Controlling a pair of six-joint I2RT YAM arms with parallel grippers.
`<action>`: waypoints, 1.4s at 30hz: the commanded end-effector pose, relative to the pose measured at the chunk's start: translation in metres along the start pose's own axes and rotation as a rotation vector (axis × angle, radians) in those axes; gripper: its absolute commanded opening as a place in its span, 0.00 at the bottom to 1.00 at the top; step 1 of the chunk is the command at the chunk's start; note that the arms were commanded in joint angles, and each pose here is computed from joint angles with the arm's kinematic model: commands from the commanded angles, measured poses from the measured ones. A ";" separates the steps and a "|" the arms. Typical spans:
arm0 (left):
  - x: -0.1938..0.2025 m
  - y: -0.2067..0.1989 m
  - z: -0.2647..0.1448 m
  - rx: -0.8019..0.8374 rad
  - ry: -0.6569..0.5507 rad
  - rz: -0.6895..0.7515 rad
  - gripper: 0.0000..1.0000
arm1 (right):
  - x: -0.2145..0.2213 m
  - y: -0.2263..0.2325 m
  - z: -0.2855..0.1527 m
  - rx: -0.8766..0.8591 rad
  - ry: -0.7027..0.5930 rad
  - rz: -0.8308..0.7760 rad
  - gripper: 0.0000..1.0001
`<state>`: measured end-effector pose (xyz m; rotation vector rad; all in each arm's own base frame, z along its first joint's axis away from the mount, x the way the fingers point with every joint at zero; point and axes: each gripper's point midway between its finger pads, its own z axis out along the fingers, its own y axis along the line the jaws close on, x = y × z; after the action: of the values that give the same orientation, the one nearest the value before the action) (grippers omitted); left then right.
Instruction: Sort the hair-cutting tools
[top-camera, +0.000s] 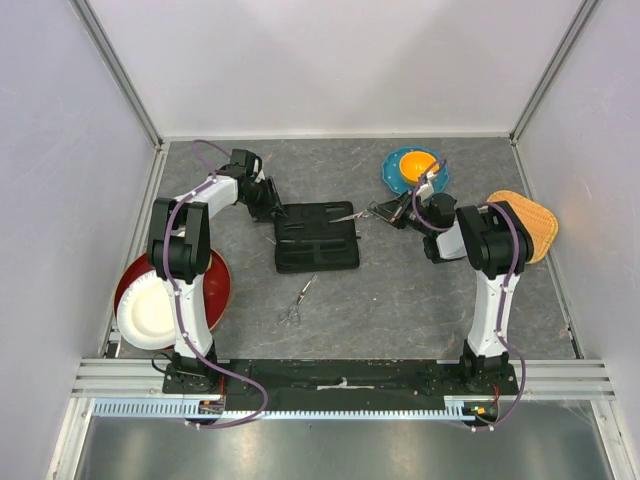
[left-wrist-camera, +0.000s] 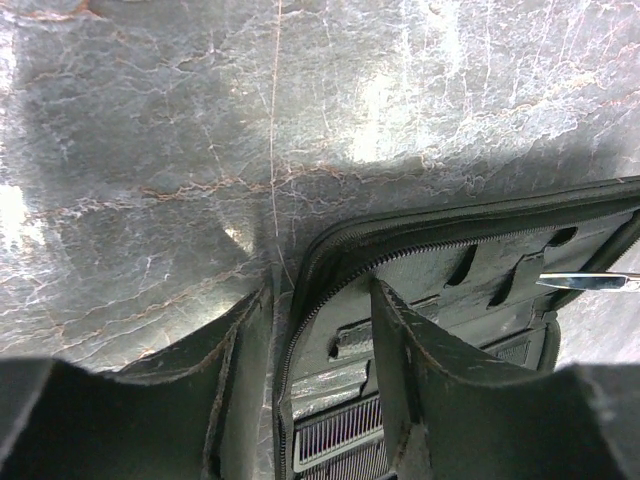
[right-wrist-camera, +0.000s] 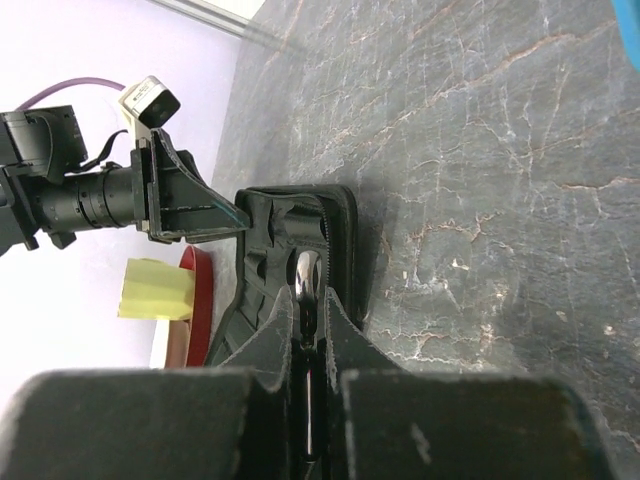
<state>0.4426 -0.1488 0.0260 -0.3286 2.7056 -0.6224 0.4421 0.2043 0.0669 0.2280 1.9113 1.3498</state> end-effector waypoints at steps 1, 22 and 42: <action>0.009 0.015 0.007 -0.041 0.041 0.029 0.49 | -0.006 0.024 0.002 -0.135 -0.048 -0.016 0.00; 0.022 -0.007 0.011 0.075 0.112 -0.042 0.48 | 0.049 0.042 0.045 -0.240 0.057 0.076 0.00; 0.024 0.000 0.010 0.031 0.114 -0.081 0.48 | 0.038 0.046 0.043 -0.235 -0.001 0.123 0.00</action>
<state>0.4440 -0.1457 0.0257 -0.3518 2.7108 -0.6854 0.4258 0.2738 0.0421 0.3118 1.9323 1.6076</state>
